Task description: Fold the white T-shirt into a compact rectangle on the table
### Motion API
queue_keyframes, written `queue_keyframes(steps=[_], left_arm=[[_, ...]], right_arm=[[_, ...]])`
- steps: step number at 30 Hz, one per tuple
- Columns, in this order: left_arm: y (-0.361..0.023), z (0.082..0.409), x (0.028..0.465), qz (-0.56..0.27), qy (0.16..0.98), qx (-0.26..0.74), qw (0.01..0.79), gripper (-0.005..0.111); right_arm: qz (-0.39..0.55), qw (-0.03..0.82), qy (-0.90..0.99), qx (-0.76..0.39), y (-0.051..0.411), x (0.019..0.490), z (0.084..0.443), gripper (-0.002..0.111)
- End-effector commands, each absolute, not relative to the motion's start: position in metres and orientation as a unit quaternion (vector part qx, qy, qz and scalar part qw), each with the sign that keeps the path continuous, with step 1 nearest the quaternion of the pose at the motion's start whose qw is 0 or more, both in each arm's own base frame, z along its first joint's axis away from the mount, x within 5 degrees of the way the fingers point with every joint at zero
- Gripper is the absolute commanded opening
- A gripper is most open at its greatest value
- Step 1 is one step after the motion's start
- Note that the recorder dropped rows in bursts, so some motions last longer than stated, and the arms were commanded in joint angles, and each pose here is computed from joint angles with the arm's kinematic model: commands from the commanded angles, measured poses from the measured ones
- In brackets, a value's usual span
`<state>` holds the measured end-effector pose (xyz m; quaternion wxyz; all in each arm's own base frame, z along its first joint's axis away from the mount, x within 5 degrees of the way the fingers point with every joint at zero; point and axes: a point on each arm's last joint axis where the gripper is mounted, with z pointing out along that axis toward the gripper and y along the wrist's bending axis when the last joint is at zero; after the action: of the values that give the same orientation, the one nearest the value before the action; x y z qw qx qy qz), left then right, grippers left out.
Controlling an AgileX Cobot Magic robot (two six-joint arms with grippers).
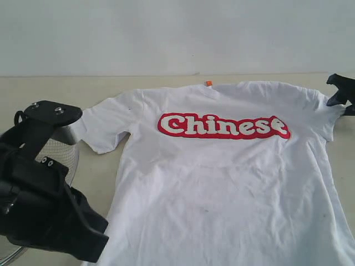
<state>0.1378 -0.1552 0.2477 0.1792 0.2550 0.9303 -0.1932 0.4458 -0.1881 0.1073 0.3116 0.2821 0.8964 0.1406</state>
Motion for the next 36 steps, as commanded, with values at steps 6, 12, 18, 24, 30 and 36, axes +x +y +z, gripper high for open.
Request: queue_keyframes(steps=[6,12,18,24,30,36], left_arm=[[-0.156,0.251,0.137,-0.197,0.929,0.256,0.181,0.005],[-0.156,0.251,0.137,-0.197,0.929,0.256,0.181,0.005],[-0.156,0.251,0.137,-0.197,0.929,0.256,0.181,0.005],[-0.156,0.251,0.137,-0.197,0.929,0.256,0.181,0.005],[-0.156,0.251,0.137,-0.197,0.928,0.258,0.181,0.005],[-0.156,0.251,0.137,-0.197,0.928,0.258,0.182,0.005]], right_arm=[[0.15,0.293,0.903,0.277,-0.186,0.444,0.104,0.0],[0.149,0.312,0.897,0.276,-0.186,0.444,0.126,0.0],[0.155,0.325,0.896,0.258,-0.183,0.442,0.149,0.0],[0.175,0.313,0.902,0.242,-0.178,0.44,0.155,0.0],[0.206,0.319,0.9,0.212,-0.17,0.438,0.17,0.0],[0.235,0.309,0.903,0.187,-0.149,0.443,0.17,0.0]])
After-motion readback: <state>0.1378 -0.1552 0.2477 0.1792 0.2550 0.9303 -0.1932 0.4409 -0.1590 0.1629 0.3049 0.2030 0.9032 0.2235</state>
